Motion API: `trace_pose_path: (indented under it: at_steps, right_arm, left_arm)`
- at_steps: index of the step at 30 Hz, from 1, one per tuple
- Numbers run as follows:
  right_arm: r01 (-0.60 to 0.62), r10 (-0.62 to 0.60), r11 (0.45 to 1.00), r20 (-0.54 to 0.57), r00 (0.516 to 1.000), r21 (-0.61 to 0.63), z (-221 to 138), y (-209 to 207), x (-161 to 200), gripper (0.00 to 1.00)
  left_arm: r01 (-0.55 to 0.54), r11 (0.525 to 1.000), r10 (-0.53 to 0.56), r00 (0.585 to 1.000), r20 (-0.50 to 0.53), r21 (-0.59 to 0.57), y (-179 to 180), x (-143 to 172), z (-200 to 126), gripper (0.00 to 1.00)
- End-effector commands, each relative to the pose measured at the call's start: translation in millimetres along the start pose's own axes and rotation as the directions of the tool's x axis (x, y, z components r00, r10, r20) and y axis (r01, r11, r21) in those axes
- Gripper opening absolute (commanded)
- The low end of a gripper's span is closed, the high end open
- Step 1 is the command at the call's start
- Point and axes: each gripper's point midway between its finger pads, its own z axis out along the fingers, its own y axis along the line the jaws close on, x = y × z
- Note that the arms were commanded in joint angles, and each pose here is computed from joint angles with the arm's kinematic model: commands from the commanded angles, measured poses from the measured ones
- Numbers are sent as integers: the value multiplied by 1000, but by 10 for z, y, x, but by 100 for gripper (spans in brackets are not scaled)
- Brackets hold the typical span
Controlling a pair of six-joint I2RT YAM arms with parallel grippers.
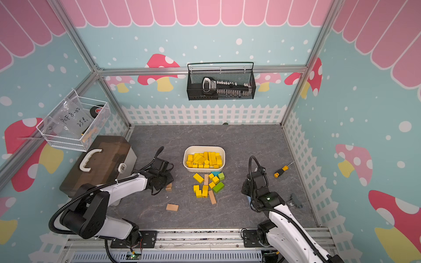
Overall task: Pick out the yellow building blocks
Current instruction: Pick up the building block from the center of the board.
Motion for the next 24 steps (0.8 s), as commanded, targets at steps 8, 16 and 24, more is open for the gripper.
trace_pose_path:
  at_steps: [8,16,24]
  right_arm:
    - [-11,11,1000,9,1000,5,4,-33,0,49]
    - [-6,7,1000,-2,1000,9,27,-23,6,49]
    - [-5,5,1000,-6,1000,8,38,-12,4,49]
  left_arm:
    - [-66,995,68,998,-20,74,-393,152,-22,42]
    - [-423,887,430,903,-2,184,-739,278,-507,59]
    - [-569,784,598,800,-51,249,-988,745,-579,60]
